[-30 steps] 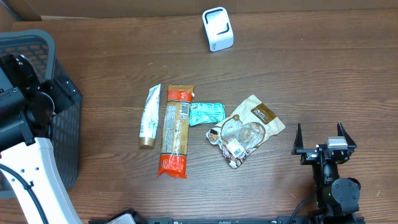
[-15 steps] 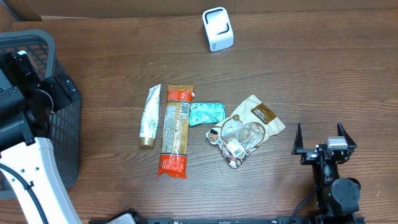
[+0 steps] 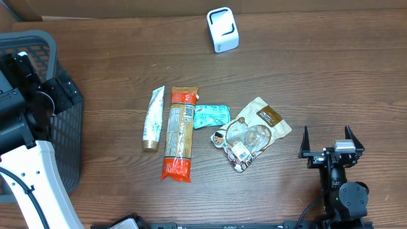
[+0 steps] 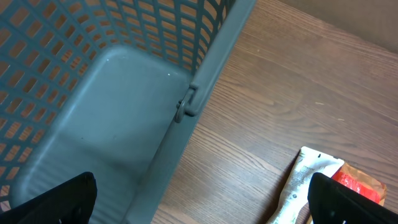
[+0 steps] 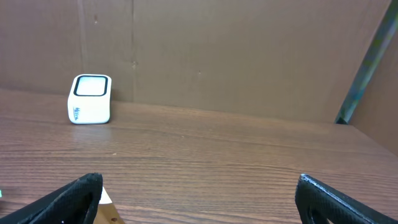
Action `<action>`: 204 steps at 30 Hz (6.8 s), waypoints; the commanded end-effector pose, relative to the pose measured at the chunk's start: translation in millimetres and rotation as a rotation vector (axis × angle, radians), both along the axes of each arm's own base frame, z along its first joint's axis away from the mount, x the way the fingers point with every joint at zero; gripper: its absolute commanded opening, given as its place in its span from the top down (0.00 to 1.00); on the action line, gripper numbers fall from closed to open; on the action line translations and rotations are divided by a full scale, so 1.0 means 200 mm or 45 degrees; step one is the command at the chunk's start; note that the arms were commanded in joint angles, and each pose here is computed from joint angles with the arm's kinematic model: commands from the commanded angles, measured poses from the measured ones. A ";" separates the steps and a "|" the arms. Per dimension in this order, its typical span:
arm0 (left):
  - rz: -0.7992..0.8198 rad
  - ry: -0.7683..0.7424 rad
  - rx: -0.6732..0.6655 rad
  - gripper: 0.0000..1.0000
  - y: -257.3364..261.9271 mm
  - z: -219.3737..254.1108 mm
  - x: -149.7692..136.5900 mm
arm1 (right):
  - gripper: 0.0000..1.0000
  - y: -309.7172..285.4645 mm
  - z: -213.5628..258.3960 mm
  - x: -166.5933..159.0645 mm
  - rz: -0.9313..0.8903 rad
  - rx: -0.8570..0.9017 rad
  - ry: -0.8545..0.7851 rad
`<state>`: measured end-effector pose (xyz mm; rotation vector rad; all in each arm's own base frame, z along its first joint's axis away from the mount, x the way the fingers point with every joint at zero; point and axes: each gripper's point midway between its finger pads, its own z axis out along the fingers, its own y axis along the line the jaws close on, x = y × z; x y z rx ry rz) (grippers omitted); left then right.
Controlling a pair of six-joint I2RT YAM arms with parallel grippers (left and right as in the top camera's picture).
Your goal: Scan the item barcode
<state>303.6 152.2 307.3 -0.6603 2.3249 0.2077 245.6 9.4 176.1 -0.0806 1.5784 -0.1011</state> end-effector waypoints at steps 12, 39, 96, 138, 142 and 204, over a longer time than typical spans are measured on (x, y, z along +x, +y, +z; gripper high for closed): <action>-0.032 0.018 0.004 0.01 0.00 -0.02 0.00 | 0.00 0.00 -0.01 0.00 -0.008 0.001 -0.007; -0.032 0.018 0.004 0.00 0.00 -0.02 0.00 | 0.00 0.52 0.63 -0.15 0.791 0.328 0.245; -0.032 0.018 0.004 0.00 0.00 -0.02 0.00 | 0.12 1.66 -0.45 -0.07 0.825 0.557 1.812; -0.032 0.018 0.004 0.01 0.00 -0.02 0.00 | 0.25 0.43 -0.64 0.15 -0.071 0.137 1.996; -0.032 0.018 0.004 0.00 0.00 -0.02 0.00 | 0.25 0.37 -0.58 0.19 -0.084 0.171 1.954; -0.032 0.018 0.004 0.01 0.00 -0.02 0.00 | 0.18 -0.14 -0.59 0.67 -0.028 1.221 1.587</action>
